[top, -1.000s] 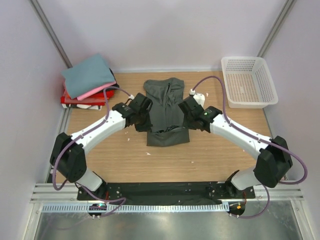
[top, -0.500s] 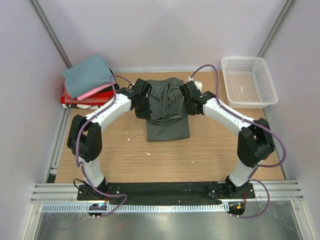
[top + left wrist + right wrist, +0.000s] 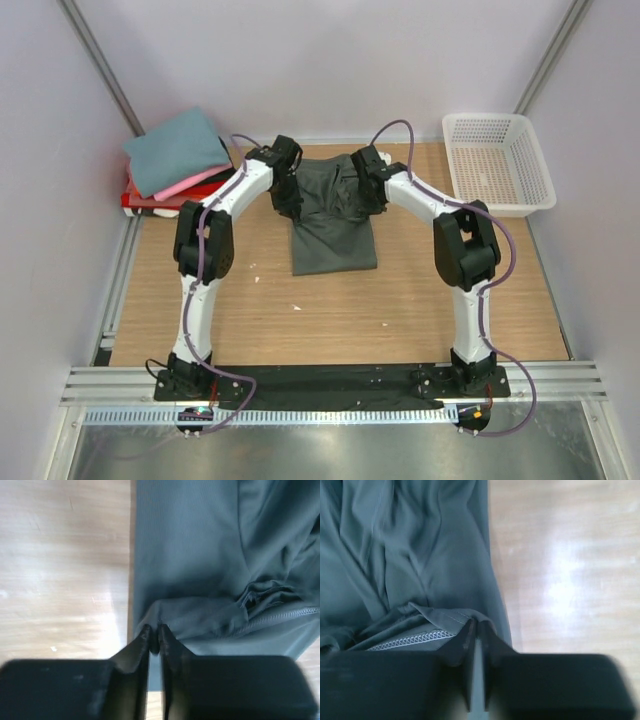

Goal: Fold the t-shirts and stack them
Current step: Fold the tshirt

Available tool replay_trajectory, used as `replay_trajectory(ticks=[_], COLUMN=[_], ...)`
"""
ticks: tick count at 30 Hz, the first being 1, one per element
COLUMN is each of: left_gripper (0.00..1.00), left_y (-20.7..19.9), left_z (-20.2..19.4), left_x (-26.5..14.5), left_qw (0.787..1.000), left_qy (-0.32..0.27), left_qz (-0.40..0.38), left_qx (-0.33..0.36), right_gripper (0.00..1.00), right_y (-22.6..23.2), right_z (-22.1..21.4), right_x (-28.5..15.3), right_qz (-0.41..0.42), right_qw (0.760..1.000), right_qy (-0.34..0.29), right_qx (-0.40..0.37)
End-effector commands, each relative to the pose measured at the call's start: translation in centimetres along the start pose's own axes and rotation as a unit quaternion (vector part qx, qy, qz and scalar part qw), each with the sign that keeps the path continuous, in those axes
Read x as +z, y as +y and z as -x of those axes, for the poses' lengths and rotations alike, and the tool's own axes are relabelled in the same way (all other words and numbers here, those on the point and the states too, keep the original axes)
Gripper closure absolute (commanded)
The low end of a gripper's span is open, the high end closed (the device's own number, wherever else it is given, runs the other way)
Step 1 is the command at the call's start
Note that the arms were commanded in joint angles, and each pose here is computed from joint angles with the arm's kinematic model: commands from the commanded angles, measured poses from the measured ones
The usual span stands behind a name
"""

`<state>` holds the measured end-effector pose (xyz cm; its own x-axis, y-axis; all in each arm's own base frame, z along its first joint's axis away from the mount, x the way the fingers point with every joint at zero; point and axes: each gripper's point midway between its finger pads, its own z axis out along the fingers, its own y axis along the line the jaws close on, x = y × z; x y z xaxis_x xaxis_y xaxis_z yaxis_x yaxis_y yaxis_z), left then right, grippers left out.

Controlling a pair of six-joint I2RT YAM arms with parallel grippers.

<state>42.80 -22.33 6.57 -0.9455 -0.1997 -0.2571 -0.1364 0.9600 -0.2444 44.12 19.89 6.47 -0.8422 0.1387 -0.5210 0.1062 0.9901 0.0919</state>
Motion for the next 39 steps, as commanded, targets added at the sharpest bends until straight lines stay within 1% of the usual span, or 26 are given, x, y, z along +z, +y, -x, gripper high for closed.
replay_trajectory(ticks=[1,2,3,5,6,7,8,9,11,12,13,14,15,16,17,18,19,20,21,22,23,25,28,29,33,39], left_gripper=[0.83,0.67,0.6,0.49,0.43,0.42,0.4,0.39,0.38,0.38,0.38,0.37,0.37,0.38,0.38,0.38,0.38,0.37,0.37,0.37,0.37,0.37,0.38,0.38,0.38,0.38], left_y=[0.3,0.4,-0.4,-0.3,-0.8,-0.8,-0.9,-1.1,-0.6,-1.3,-1.1,0.0,0.0,-0.5,0.7,0.8,0.7,1.2,1.1,1.3,1.1,1.6,2.1,1.8,2.2,3.1], left_z=[2.6,2.7,4.2,5.5,6.7,7.2,7.6,8.4,7.7,8.3,7.6,5.6,5.1,4.2,2.2,1.1,0.1,-2.1,-3.0,-4.1,-4.7,-6.9,-9.0,-9.0,-11.0,-12.2], left_x=[-1.5,-0.4,-1.8,-2.4,-4.0,-5.0,-6.0,-8.5,-9.4,-12.2,-12.2,-11.0,-10.7,-12.3,-10.1,-9.7,-9.6,-8.8,-8.7,-8.3,-8.8,-7.4,-6.6,-6.6,-5.1,-3.4], left_qw=[1.0,1.0,1.0,1.0,0.999,0.999,0.998,0.996,0.996,0.992,0.992,0.995,0.995,0.993,0.996,0.996,0.995,0.995,0.994,0.994,0.993,0.993,0.994,0.993,0.992,0.994], left_qy=[-0.008,0.008,-0.006,-0.01,-0.025,-0.035,-0.046,-0.075,-0.08,-0.116,-0.113,-0.088,-0.091,-0.098,-0.074,-0.067,-0.062,-0.046,-0.043,-0.036,-0.038,-0.023,-0.018,-0.03,-0.012,-0.002], left_qz=[0.003,-0.001,-0.015,-0.02,-0.028,-0.028,-0.029,-0.033,-0.028,-0.049,-0.05,-0.038,-0.044,-0.064,-0.057,-0.064,-0.075,-0.087,-0.096,-0.1,-0.112,-0.11,-0.106,-0.116,-0.121,-0.11], left_qx=[0.009,0.011,0.011,0.007,0.013,0.015,0.017,0.021,0.017,0.02,0.015,0.01,0.008,0.005,-0.002,-0.005,-0.006,-0.016,-0.017,-0.02,-0.025,-0.024,-0.022,-0.021,-0.026,-0.025], right_gripper=[0.71,0.53,0.42,0.24,0.23,0.22,0.21,0.21,0.21,0.21,0.21,0.21,0.21,0.21,0.2,0.2,0.2,0.2,0.2,0.2,0.2,0.22,0.28,0.28,0.31,0.45], right_y=[0.3,-0.1,-0.3,-0.5,-0.9,-0.9,-1.1,-1.1,-1.5,-1.2,-1.7,-1.6,-0.9,-1.4,-1.3,-0.2,-0.7,-0.6,0.4,-0.1,0.1,0.1,-0.4,-0.4,-0.9,-1.3], right_z=[3.7,4.2,4.5,6.6,6.9,8.0,8.3,9.1,8.0,8.8,6.5,5.6,5.0,2.5,1.4,0.3,-2.1,-3.2,-3.9,-6.2,-7.0,-8.9,-10.3,-10.6,-11.5,-12.5], right_x=[0.2,0.3,0.3,-0.4,-1.0,-1.9,-2.6,-4.4,-5.5,-7.8,-7.0,-7.3,-7.8,-7.7,-7.9,-8.0,-7.9,-7.7,-7.9,-7.2,-7.2,-6.6,-5.8,-5.5,-4.7,-3.7], right_qz=[0.007,0.003,0.002,0.002,-0.002,-0.005,-0.01,-0.002,0.003,0.024,0.022,0.036,0.065,0.074,0.088,0.126,0.134,0.147,0.182,0.185,0.197,0.209,0.207,0.206,0.195,0.189], right_qw=[1.0,1.0,1.0,0.999,0.999,0.998,0.998,0.997,0.997,0.994,0.996,0.996,0.995,0.995,0.994,0.99,0.989,0.986,0.98,0.979,0.976,0.972,0.971,0.971,0.972,0.973], right_qy=[-0.017,-0.017,-0.014,-0.03,-0.027,-0.042,-0.046,-0.064,-0.062,-0.088,-0.066,-0.06,-0.057,-0.035,-0.026,-0.012,0.009,0.021,0.028,0.053,0.06,0.079,0.091,0.093,0.102,0.111], right_qx=[0.007,0.015,0.018,0.034,0.035,0.037,0.038,0.044,0.045,0.052,0.052,0.054,0.057,0.059,0.062,0.064,0.064,0.07,0.071,0.072,0.074,0.078,0.08,0.08,0.081,0.079])
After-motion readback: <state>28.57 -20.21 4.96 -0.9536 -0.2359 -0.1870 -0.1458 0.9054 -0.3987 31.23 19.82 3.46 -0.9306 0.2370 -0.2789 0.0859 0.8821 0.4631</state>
